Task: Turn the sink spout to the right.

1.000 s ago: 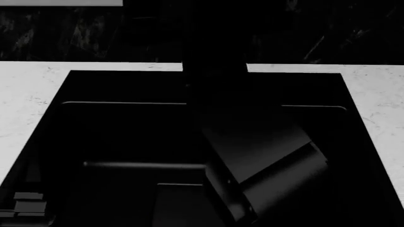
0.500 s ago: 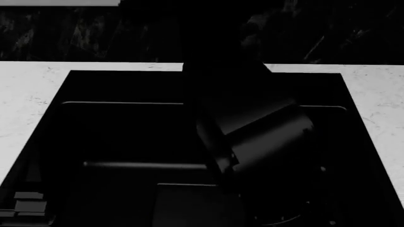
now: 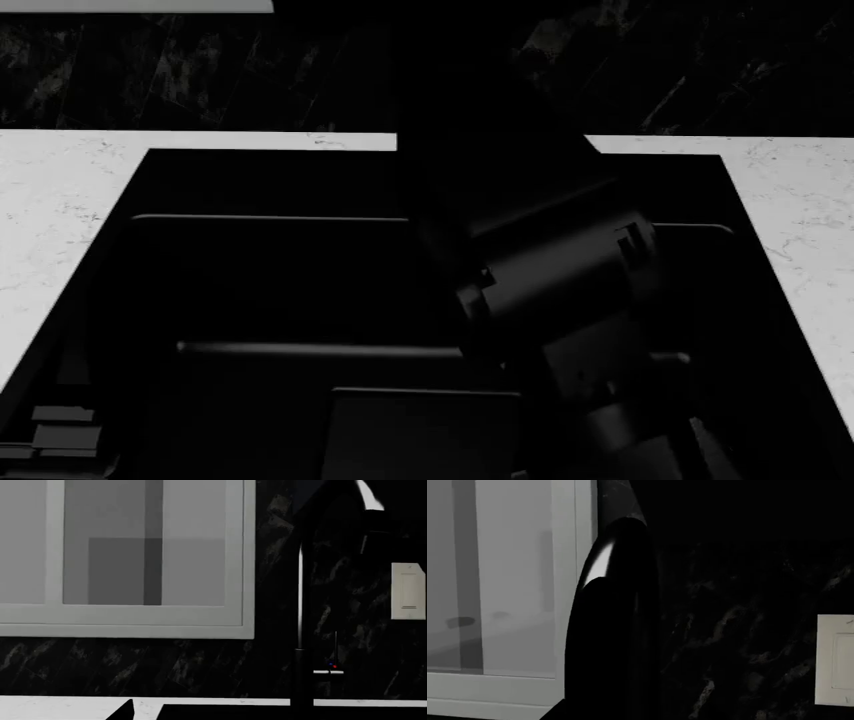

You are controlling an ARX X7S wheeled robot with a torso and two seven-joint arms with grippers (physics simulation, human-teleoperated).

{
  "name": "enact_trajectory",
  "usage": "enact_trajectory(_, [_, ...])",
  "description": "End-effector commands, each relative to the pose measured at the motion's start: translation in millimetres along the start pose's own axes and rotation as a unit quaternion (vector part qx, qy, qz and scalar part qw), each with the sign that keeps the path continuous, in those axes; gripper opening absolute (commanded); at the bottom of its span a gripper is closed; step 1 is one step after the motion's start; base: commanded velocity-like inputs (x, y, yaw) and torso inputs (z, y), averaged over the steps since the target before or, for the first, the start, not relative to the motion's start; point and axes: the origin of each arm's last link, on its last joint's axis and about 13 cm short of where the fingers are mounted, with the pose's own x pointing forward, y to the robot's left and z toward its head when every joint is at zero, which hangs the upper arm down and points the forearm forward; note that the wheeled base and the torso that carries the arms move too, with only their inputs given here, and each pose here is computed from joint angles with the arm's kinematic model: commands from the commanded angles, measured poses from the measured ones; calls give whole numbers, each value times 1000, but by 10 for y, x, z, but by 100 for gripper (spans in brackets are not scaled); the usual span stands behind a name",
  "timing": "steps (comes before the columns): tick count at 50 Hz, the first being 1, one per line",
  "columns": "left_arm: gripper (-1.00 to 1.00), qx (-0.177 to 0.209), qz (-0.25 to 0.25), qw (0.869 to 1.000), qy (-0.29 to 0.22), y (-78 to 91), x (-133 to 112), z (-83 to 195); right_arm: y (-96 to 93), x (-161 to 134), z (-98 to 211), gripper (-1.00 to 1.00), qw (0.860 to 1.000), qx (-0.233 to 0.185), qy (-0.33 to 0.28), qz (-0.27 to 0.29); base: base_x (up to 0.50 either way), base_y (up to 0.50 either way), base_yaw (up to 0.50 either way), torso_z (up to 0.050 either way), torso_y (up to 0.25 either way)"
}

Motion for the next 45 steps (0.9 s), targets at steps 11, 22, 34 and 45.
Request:
enact_trajectory(11, [100, 2, -1, 1000, 1, -3, 0, -3, -120, 23, 32, 100, 1000, -8, 1, -21, 0, 0, 0, 0, 0])
enact_trajectory(22, [100, 2, -3, 1000, 2, -4, 3, -6, -187, -7, 51, 100, 999, -12, -1, -33, 0, 0, 0, 0, 0])
enact_trajectory(34, [100, 0, -3, 1000, 2, -1, 4, -4, -299, -48, 41, 100, 999, -23, 3, -47, 0, 0, 0, 0, 0])
enact_trajectory(45, [100, 6, -4, 1000, 3, -12, 6, -13, -465, -56, 97, 100, 997, -33, 4, -70, 0, 0, 0, 0, 0])
